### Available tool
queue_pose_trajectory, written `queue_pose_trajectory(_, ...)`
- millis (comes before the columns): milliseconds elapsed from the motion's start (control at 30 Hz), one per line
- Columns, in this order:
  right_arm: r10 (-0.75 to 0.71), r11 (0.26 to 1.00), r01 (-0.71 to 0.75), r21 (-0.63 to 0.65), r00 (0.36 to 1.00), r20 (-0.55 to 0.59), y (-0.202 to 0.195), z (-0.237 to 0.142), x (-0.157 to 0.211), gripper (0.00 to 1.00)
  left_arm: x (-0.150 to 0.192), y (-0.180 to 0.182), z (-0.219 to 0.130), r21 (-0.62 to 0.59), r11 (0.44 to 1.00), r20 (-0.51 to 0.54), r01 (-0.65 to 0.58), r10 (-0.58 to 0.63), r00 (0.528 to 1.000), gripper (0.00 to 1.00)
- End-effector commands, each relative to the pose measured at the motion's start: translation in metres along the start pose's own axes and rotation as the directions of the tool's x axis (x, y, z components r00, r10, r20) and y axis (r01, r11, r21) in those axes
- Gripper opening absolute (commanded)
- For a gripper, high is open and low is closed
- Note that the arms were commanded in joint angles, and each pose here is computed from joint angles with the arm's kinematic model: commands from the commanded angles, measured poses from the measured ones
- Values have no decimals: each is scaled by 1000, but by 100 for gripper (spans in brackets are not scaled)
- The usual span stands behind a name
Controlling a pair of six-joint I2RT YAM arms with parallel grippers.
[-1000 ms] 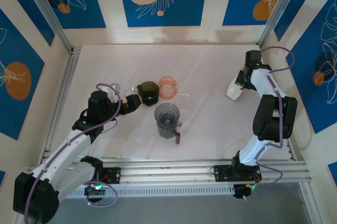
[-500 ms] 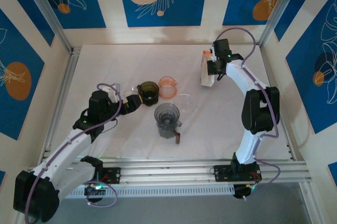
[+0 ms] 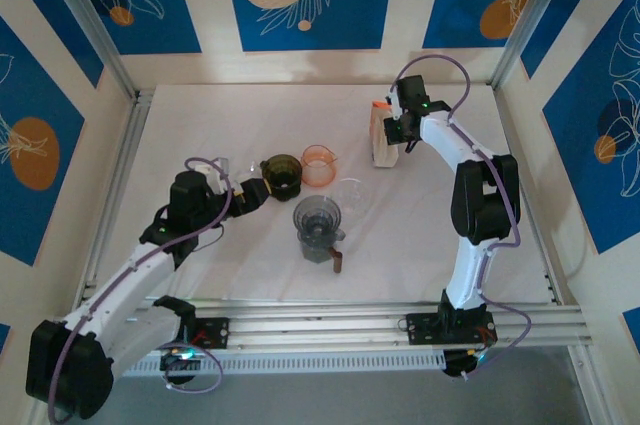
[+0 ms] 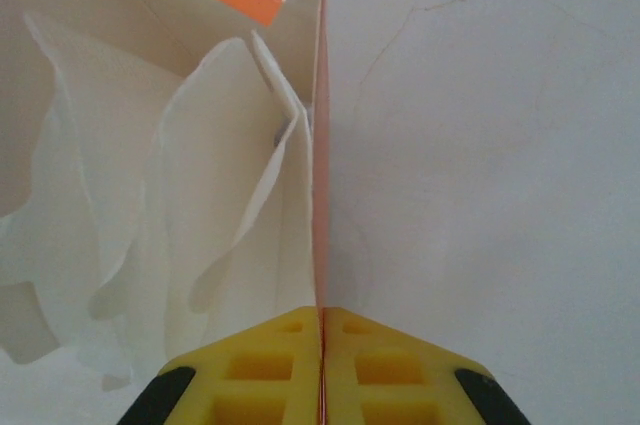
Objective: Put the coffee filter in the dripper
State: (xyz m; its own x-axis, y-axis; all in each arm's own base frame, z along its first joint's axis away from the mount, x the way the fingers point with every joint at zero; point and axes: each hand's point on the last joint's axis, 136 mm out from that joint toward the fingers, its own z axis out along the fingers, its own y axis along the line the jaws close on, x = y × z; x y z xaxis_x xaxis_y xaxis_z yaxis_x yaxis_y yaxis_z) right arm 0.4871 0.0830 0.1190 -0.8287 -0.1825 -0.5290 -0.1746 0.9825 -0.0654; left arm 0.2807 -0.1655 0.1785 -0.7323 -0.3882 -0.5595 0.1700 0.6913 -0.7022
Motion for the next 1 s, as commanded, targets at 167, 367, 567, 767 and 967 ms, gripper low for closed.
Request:
queue_pose_trajectory(167, 45, 999, -43, -32, 998, 46, 6, -10, -3, 22, -1, -6, 6, 38, 999, -7, 22, -21, 1000, 100)
queue_pose_trajectory(367, 137, 990, -137, -13, 981, 136, -4, -43, -14, 29, -4, -8, 5, 40, 999, -1, 26, -26, 1000, 100)
queue_pose_trajectory(567, 244, 970, -239, -49, 951, 193, 2, -79, -14, 36, -7, -11, 4, 47, 999, 10, 25, -26, 1000, 100)
queue_pose_trajectory(767, 333, 941, -321, -110, 936, 113, 31, -74, -14, 35, -6, -10, 5, 45, 999, 3, 30, -30, 1000, 100)
queue_pose_trajectory(967, 434, 901, -432, -49, 900, 40, 29, -50, -13, 26, -5, -8, 5, 38, 999, -3, 34, -34, 999, 100)
